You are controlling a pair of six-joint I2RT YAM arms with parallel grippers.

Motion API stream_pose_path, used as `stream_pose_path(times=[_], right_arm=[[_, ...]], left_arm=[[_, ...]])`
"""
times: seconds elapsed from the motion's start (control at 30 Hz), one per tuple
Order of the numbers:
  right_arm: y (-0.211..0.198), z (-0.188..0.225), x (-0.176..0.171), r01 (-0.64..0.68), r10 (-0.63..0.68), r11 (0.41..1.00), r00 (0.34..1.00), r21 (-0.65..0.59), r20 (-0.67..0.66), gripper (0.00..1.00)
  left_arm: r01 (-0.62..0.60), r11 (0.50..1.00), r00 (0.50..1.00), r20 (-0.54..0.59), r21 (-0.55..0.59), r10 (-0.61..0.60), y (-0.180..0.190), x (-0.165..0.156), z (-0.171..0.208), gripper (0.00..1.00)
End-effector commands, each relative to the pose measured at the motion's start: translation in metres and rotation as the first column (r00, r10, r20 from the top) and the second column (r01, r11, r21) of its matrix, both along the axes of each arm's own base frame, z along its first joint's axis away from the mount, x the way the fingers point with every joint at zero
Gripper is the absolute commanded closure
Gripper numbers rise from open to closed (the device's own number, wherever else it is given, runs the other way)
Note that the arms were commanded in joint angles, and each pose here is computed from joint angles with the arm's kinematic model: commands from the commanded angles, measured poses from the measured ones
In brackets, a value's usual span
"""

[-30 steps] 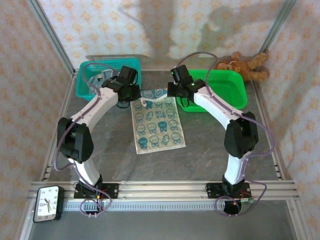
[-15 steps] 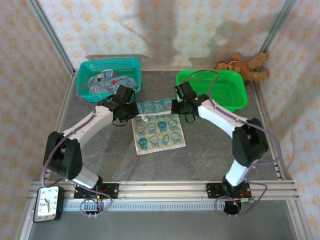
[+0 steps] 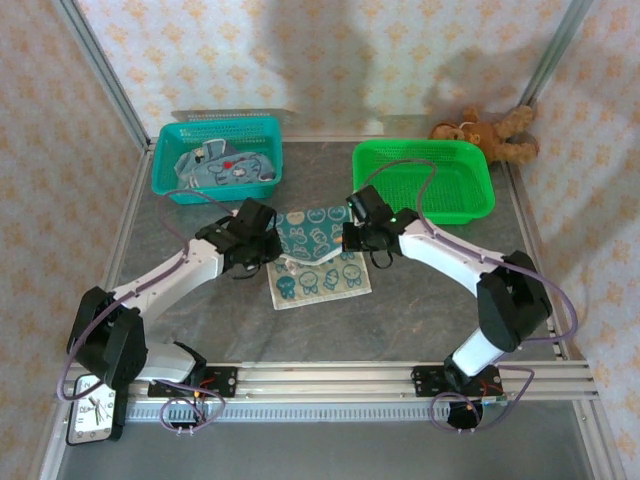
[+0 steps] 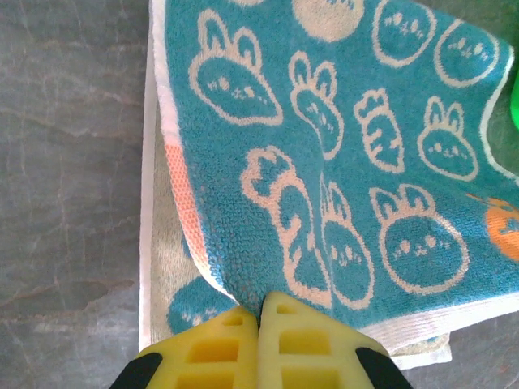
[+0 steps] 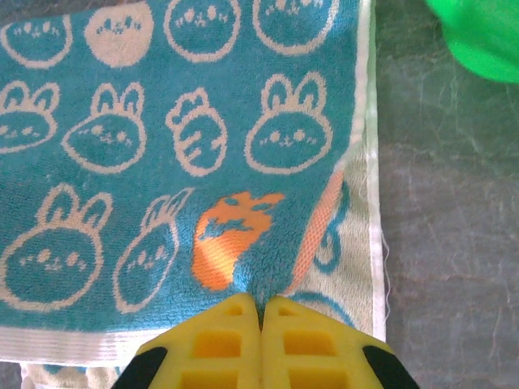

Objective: Fold and stack the towels

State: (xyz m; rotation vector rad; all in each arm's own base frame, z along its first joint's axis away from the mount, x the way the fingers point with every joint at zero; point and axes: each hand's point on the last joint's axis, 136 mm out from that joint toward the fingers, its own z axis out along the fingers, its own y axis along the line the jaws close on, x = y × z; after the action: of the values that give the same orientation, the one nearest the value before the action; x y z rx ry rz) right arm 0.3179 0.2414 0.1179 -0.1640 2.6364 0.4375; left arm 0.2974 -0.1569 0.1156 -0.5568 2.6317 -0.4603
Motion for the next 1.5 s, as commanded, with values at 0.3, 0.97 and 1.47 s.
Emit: stream_pose_path(times=[0.3, 0.97, 1.47], right_arm=[[-0.01, 0.019, -0.022, 0.046, -0.047, 0.998, 0.999, 0.042, 0.023, 0.97], [-0.021, -0.059, -0.059, 0.053, -0.054, 0.999, 0.991, -0.011, -0.121, 0.94], [-0.027, -0.059, -0.064, 0.07, -0.073, 0.997, 0.99, -0.029, -0.118, 0.96]], left_arm=[[-0.048, 0.999, 0.999, 0.026, -0.008, 0.048, 0.006, -0.023, 0.006, 1.0], [-0.013, 1.0, 0.996, -0.093, 0.011, 0.014, -0.013, -0.06, -0.07, 1.0], [0.003, 1.0, 0.997, -0.083, 0.031, -0.001, -0.015, -0.063, -0.061, 1.0]])
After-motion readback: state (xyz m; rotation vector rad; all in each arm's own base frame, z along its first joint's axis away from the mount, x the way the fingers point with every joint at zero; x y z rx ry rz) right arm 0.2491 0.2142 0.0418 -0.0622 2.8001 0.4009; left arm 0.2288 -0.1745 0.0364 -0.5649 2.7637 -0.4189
